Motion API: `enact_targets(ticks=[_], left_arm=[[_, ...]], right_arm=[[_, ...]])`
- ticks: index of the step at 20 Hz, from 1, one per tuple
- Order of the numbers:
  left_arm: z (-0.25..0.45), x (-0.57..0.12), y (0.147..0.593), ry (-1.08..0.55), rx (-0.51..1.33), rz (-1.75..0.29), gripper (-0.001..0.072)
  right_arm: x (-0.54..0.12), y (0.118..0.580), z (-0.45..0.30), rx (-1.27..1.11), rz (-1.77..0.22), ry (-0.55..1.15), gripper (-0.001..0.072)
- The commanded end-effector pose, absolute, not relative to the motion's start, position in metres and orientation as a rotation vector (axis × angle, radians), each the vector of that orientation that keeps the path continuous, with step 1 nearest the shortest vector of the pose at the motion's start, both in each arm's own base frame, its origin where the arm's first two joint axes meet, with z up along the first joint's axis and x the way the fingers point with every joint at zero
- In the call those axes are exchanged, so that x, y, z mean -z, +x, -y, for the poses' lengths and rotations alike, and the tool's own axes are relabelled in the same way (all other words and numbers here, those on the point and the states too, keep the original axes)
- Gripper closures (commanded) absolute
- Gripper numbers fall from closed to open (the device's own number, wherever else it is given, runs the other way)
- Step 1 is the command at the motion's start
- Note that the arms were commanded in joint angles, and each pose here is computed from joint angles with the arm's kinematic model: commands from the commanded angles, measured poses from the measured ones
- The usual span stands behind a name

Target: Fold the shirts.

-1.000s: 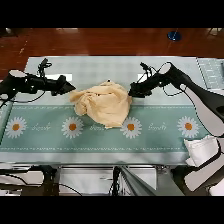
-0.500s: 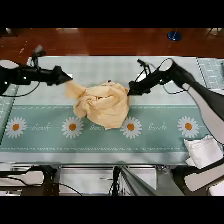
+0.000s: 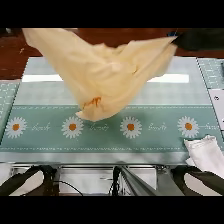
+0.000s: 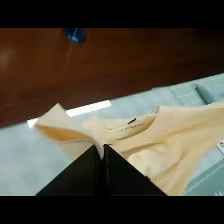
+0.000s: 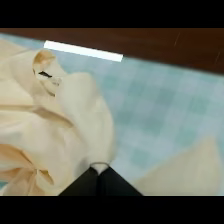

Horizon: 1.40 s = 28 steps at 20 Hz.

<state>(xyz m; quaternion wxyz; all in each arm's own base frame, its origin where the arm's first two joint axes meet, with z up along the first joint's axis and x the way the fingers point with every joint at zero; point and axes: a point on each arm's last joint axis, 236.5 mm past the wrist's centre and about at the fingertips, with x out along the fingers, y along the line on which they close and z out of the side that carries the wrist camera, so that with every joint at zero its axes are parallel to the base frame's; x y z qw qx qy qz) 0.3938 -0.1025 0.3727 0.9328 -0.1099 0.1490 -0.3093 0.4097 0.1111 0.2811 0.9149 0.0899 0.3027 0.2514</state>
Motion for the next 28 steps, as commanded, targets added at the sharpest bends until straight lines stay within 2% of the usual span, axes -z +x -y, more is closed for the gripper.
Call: enact_targets(ticks=[1,3,5,10,14,19,21,23,25,28], left_arm=[[0.104,-0.469,0.311,-0.064,0.564,-0.036,0.0676],[0.094,-0.488,0.276,0.02,0.469,0.036,0.0676],[0.083,-0.499,0.247,0.024,0.385,0.064,0.0676],[0.085,-0.523,0.179,0.043,0.329,0.174,0.0676],[0.092,-0.532,0.145,0.055,0.33,0.235,0.0676],[0.085,-0.557,0.119,0.168,0.257,0.377,0.0676],[0.075,-0.568,0.114,0.18,0.204,0.427,0.0676],[0.068,-0.561,0.125,0.194,0.18,0.387,0.0677],[0.069,-0.528,0.152,0.159,0.217,0.236,0.0677],[0.065,-0.458,0.208,0.039,0.258,-0.035,0.0677]], right_arm=[[-0.386,0.355,-0.086,-0.439,-0.349,0.093,0.0695],[-0.421,0.329,-0.07,-0.36,-0.256,0.022,0.0695],[-0.443,0.304,-0.057,-0.285,-0.196,-0.012,0.0695],[-0.476,0.247,-0.052,-0.234,-0.082,-0.022,0.0695],[-0.488,0.221,-0.052,-0.219,-0.033,0.004,0.0695],[-0.518,0.205,-0.052,-0.212,0.079,0.051,0.0695],[-0.54,0.198,-0.05,-0.205,0.158,0.071,0.0695],[-0.541,0.202,-0.045,-0.188,0.158,0.082,0.0695],[-0.508,0.225,-0.034,-0.139,0.017,0.07,0.0695],[-0.418,0.278,-0.014,-0.083,-0.354,0.035,0.0695]])
